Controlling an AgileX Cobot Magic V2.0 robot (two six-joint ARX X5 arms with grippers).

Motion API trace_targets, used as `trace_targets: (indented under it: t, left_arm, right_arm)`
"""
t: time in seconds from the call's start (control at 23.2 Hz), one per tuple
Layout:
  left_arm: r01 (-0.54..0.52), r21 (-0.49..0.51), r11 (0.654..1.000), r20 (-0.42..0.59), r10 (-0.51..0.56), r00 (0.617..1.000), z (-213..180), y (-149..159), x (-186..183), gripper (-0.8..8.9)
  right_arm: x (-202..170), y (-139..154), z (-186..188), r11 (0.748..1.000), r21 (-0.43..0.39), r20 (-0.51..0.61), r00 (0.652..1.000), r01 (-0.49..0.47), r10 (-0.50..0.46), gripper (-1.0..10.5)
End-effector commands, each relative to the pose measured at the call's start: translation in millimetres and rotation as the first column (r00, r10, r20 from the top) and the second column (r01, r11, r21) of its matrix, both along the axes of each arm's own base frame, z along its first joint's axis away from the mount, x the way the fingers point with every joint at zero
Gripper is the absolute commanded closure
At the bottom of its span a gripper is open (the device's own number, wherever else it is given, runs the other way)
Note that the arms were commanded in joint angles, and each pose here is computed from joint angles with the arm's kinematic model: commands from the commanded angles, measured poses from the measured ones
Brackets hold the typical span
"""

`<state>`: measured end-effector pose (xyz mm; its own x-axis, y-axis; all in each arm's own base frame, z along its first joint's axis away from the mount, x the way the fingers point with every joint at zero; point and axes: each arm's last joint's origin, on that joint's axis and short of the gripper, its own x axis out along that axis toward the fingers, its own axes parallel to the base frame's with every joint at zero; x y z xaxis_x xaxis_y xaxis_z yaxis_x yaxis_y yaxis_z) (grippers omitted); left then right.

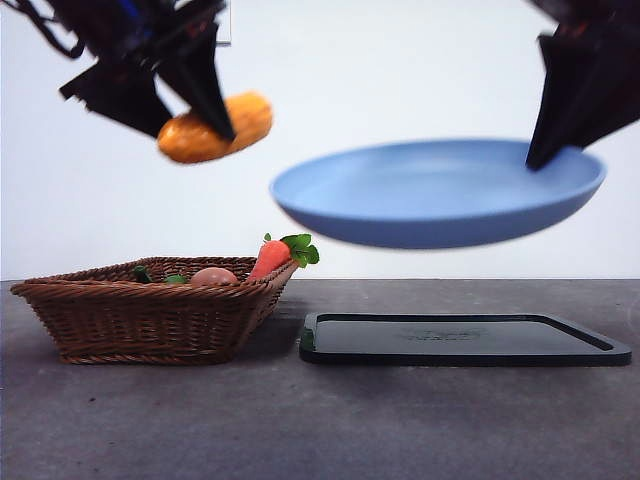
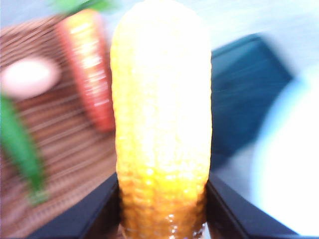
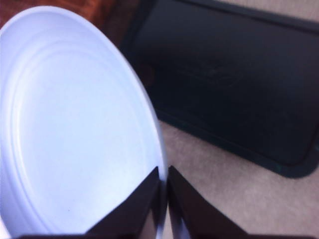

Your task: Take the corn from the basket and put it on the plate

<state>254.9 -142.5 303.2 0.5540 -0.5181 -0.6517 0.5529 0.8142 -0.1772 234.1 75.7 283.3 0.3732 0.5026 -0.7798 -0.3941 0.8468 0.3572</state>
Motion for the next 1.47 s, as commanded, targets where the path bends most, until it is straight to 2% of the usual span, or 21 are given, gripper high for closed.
trace_targets:
  t: [0.04,0.26,0.47,0.6,0.86,1.47]
  left_arm:
    - [0.066,-0.018,0.998,0.000,-0.066,0.998,5,-17,-8,6.62]
    - [0.205,0.004,0.979,-0.031,-0.205,0.978,-9,-57,-23,6.62]
    - [0.279,0.048,0.959,-0.069,-0.275,0.959,-31,-79,-23,6.59]
    - [0.286,0.065,0.956,-0.097,-0.279,0.955,-42,-85,-20,6.44]
    - [0.289,0.083,0.954,-0.125,-0.278,0.953,-52,-89,-17,5.31]
    - [0.294,0.084,0.952,-0.128,-0.282,0.951,-51,-90,-19,4.60]
  right_arm:
    - [17,6,-8,0.999,0.039,-0.025,1.000,0.017,-0.016,9.4]
    - [35,13,-21,0.994,0.108,-0.055,0.998,0.026,-0.020,9.4]
    - [35,14,-22,0.989,0.150,-0.071,0.997,0.002,0.009,9.4]
    - [34,14,-22,0.989,0.148,-0.078,0.997,0.002,0.009,9.4]
    - [34,14,-22,0.986,0.164,-0.084,0.996,-0.007,0.021,9.4]
    - [34,15,-22,0.986,0.166,-0.085,0.996,-0.010,0.024,9.4]
